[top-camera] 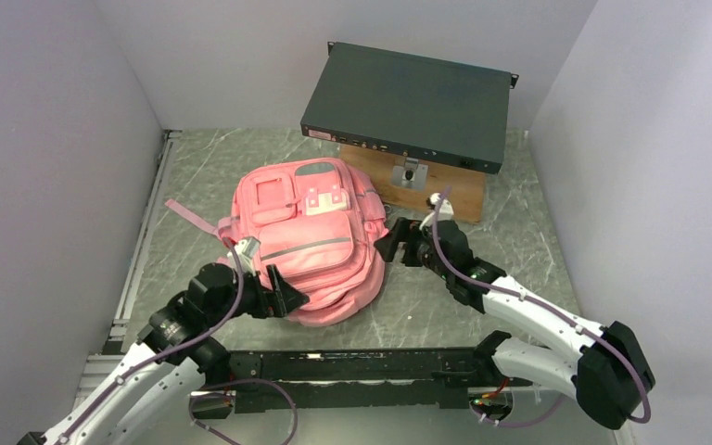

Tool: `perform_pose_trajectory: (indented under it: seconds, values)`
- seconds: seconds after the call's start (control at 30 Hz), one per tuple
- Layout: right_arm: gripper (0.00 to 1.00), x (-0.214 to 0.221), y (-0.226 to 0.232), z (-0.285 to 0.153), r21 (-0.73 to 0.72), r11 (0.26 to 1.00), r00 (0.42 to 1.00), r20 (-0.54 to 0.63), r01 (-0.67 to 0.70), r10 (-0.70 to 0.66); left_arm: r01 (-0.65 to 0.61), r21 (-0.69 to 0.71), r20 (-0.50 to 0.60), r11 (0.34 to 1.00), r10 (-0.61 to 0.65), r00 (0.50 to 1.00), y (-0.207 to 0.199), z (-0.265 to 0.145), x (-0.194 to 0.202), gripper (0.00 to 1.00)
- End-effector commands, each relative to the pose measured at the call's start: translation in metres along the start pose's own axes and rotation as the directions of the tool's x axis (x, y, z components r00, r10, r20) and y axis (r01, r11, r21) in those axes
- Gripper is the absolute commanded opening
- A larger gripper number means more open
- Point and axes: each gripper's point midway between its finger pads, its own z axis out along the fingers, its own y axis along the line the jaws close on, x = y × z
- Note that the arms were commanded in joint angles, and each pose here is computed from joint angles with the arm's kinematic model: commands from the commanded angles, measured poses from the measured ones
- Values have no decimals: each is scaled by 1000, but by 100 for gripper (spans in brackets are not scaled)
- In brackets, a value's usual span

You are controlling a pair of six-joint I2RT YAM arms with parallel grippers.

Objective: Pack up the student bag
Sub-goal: Adjust the student bag at the center of the board.

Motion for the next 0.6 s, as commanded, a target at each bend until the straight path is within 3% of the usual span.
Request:
perform_pose_trajectory:
  seconds: [0.0,0.17,0.57]
  values:
    - [83,-22,3,1,-87,969,963,117,-232,241,-212,-37,16,977,212,977,-27,-24,-39,99]
    - [54,-24,-7,16,-104,957,952,113,-272,283,-308,-146,-71,940,300,951,-26,-27,-58,99]
    - [53,-17,-30,57,-52,961,949,157,-270,275,-285,-49,1,957,285,958,-41,-7,-64,100]
